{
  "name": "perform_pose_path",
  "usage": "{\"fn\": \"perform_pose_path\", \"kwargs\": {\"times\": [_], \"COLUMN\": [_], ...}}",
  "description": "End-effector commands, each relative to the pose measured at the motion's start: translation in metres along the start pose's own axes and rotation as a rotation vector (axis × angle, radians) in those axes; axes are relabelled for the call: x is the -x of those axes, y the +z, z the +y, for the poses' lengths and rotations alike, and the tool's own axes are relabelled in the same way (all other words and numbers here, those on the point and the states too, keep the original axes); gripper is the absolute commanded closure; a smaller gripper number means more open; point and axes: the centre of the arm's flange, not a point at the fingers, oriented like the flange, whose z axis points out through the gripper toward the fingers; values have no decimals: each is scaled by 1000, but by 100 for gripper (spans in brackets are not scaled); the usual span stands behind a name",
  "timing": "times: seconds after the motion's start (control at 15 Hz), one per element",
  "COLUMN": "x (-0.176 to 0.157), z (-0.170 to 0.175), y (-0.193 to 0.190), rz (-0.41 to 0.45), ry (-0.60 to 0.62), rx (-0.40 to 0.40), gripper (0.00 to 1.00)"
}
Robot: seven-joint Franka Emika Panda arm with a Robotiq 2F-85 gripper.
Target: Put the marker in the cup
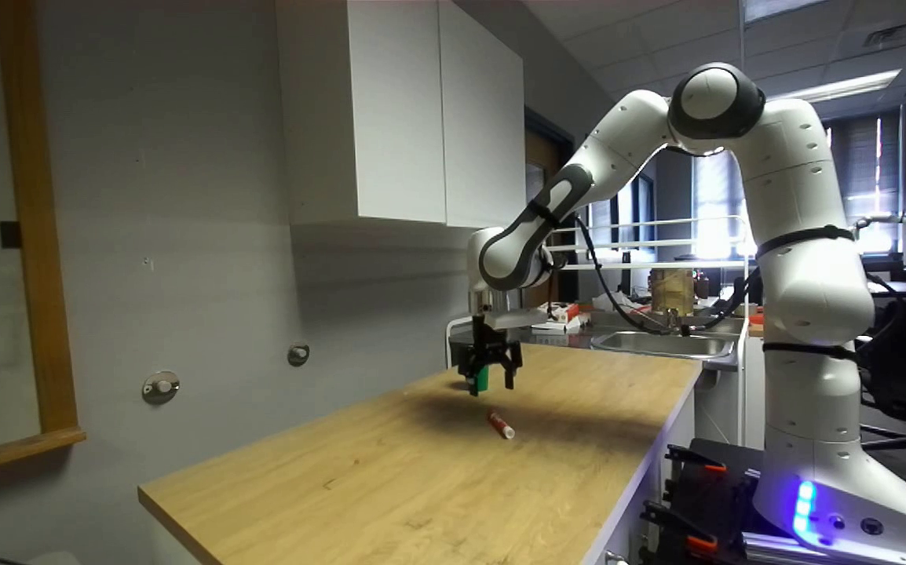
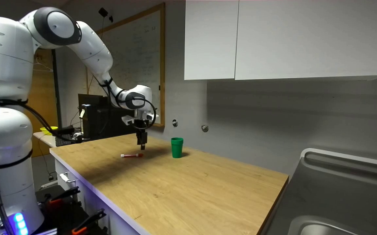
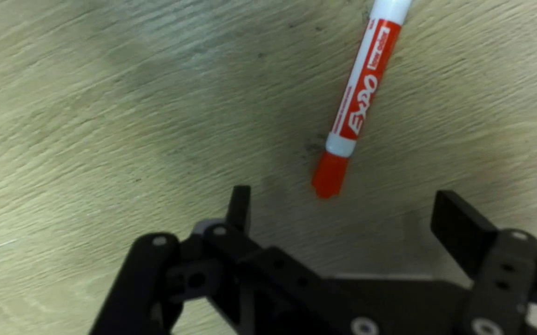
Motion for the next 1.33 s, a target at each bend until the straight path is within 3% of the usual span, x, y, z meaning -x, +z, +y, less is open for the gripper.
{"fn": "perform_pose_path", "kwargs": {"times": [0.0, 0.6, 0.67, 0.8, 1.27], "x": [-2, 11, 12, 14, 16], "z": [2, -4, -7, -13, -27], "y": [13, 69, 71, 68, 52], "rz": [-23, -105, -106, -95, -74], "ry": [57, 44, 37, 26, 17], "rx": [-18, 33, 41, 52, 56], "gripper": [0, 0, 25, 31, 86]}}
